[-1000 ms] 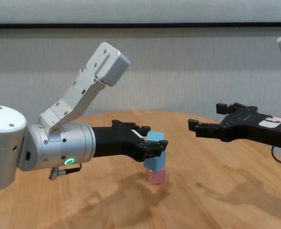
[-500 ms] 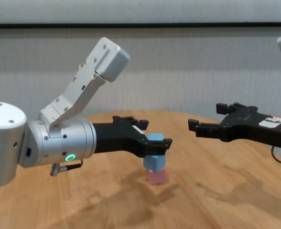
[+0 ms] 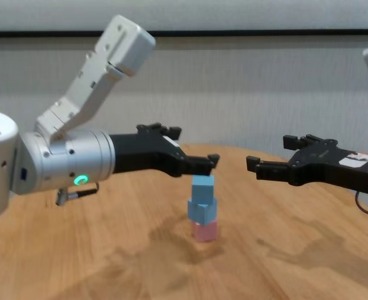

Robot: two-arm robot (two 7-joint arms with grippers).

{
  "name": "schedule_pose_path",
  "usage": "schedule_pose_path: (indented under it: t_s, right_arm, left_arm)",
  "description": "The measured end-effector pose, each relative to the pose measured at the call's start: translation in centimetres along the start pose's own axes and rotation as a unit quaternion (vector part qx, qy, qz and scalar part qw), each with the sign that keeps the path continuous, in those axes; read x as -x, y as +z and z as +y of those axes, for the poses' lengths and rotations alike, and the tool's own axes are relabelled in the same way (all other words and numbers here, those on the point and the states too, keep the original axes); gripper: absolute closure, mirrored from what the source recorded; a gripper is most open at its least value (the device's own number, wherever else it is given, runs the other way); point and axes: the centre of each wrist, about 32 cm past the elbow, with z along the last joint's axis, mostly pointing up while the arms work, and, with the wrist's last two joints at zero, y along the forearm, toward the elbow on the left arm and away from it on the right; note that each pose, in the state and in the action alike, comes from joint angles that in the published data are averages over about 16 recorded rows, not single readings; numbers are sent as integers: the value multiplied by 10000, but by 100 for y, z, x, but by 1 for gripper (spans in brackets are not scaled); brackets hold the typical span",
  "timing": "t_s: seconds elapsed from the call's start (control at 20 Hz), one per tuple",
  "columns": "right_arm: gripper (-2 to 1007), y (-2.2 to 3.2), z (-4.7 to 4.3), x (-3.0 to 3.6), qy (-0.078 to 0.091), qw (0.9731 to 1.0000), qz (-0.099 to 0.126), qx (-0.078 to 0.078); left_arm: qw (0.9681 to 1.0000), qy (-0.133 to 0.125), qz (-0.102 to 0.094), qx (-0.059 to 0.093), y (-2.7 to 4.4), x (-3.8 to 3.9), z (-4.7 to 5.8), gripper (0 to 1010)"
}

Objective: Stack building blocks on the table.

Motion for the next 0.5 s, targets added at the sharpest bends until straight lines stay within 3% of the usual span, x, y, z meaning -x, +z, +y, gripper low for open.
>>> schedule_pose_path:
  t_s: [0.5]
  right_arm:
    - [0, 0, 0, 0, 0, 10000, 0, 0]
  left_arm:
    - [9994, 355, -24, -20, 45, -148, 176, 10]
